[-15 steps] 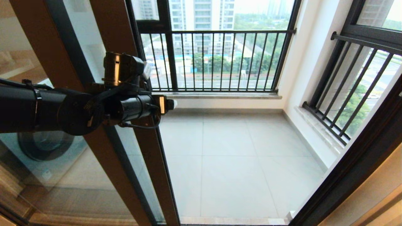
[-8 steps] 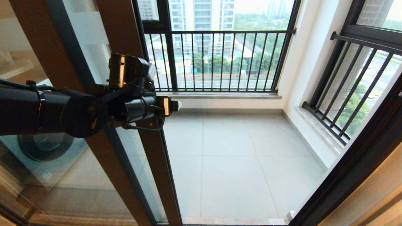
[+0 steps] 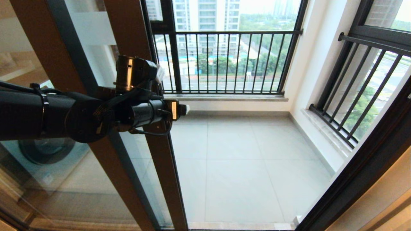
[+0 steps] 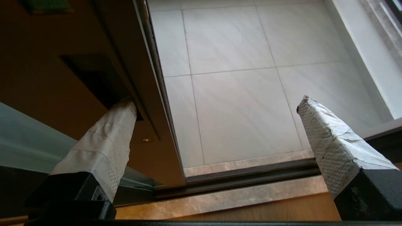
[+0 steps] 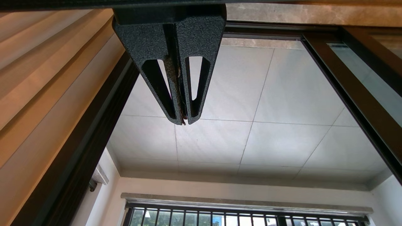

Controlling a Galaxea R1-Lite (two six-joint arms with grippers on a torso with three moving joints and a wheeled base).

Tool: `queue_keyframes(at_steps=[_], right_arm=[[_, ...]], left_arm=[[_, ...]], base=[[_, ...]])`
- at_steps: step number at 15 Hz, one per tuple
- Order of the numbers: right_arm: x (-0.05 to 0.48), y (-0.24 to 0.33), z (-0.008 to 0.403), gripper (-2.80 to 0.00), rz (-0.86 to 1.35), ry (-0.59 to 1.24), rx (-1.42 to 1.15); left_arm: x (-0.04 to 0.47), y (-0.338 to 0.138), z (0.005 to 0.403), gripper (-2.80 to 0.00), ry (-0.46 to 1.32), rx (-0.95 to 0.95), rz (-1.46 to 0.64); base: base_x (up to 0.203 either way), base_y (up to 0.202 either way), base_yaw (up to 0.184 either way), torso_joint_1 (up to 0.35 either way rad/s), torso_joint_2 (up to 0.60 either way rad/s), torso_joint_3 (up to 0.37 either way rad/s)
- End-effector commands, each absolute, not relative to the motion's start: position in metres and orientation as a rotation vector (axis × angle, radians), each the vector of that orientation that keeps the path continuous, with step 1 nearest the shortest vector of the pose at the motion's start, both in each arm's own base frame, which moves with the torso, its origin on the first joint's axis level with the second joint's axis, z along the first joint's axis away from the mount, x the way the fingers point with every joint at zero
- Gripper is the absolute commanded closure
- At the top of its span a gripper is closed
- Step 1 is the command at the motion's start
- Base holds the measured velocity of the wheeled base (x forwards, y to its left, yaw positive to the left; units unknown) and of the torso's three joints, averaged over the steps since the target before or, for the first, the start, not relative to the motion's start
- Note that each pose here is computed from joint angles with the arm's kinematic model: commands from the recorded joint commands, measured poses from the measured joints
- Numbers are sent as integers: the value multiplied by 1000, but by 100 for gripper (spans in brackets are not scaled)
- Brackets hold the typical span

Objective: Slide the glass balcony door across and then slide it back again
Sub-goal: Close the slid door

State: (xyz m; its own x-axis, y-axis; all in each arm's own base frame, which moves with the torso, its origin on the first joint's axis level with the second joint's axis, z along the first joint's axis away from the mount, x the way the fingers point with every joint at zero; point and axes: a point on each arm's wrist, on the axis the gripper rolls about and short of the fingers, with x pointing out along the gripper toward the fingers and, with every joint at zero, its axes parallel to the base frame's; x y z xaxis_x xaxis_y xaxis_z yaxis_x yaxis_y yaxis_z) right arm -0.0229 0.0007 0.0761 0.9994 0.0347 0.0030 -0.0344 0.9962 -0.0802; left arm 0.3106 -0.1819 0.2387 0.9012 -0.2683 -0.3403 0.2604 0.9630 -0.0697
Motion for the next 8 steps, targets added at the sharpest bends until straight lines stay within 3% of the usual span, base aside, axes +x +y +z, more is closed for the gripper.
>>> queue_keyframes(at_steps=[1,8], right_arm=[[-23,1,76,0,35,-3,-81],[-23,1,76,0,35,-3,-81]], left_arm=[[311,-185,236,-280,360,-20,-279],[310,-196,236,-280,325,-27,-306]], base=[[0,0,0,0,0,0],[0,0,0,0,0,0]])
